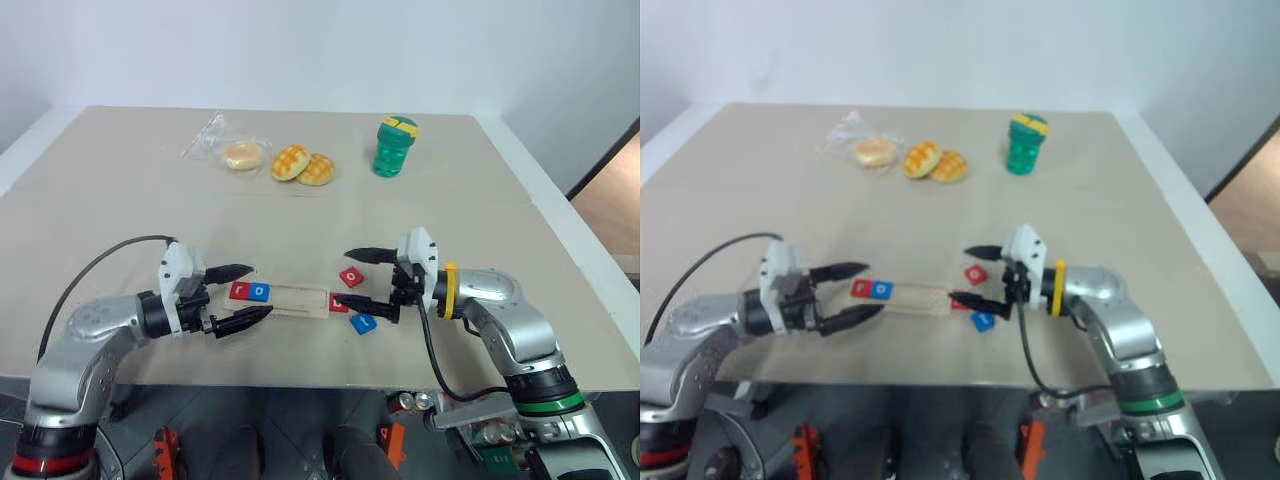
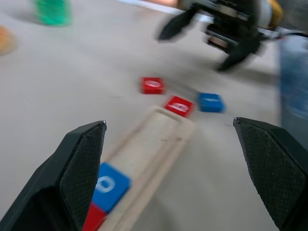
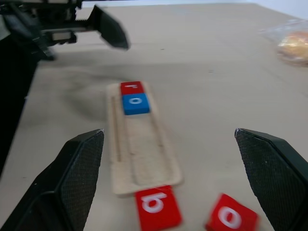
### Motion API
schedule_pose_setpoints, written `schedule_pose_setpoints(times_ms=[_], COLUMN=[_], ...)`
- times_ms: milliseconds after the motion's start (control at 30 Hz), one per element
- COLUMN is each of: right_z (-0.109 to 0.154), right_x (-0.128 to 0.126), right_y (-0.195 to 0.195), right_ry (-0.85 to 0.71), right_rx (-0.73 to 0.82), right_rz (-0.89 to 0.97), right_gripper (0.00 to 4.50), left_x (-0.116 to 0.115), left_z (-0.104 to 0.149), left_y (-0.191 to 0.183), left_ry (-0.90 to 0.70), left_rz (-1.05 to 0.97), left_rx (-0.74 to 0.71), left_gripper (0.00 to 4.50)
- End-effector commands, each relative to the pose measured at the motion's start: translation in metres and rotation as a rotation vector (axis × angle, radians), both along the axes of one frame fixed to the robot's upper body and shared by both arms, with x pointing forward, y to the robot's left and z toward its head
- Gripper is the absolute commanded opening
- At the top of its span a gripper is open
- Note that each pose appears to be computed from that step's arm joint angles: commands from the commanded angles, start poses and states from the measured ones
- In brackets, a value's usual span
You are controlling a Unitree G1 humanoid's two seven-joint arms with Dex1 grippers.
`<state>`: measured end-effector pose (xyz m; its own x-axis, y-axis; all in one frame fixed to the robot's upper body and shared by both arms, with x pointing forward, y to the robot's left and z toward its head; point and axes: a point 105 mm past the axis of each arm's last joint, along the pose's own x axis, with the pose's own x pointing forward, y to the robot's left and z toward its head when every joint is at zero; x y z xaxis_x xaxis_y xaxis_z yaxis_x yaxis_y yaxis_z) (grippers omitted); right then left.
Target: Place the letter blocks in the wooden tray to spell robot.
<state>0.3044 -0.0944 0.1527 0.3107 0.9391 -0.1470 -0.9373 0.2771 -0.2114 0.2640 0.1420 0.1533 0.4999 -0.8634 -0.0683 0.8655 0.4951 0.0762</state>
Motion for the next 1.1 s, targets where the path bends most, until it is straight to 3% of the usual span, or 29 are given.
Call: schedule_pose_setpoints(times_ms=[33,433,833,1100], right_z=[0.005,-0.011,-0.011,-0.016], right_x=[0.000,0.020,0.002,0.009], right_y=[0.003,-0.005,0.001,0.000], right_ry=[-0.042,-0.030,-0.020,-0.001], right_rx=[-0.019,-0.102,-0.121,-0.120], right_rz=[0.023,-0.055,-0.018,-0.151], right_gripper=[4.50,4.50,4.50,4.50], left_x=[-0.006,-0.027,-0.026,-0.026], left_z=[0.008,-0.015,-0.015,-0.015], left_y=[-0.001,-0.016,-0.023,-0.030], left_ry=[-0.101,-0.099,-0.115,-0.125], left_rz=[0.074,0.073,0.035,-0.004], left_rx=[-0.003,0.038,0.046,0.058], left_gripper=[4.39,4.39,4.39,4.39])
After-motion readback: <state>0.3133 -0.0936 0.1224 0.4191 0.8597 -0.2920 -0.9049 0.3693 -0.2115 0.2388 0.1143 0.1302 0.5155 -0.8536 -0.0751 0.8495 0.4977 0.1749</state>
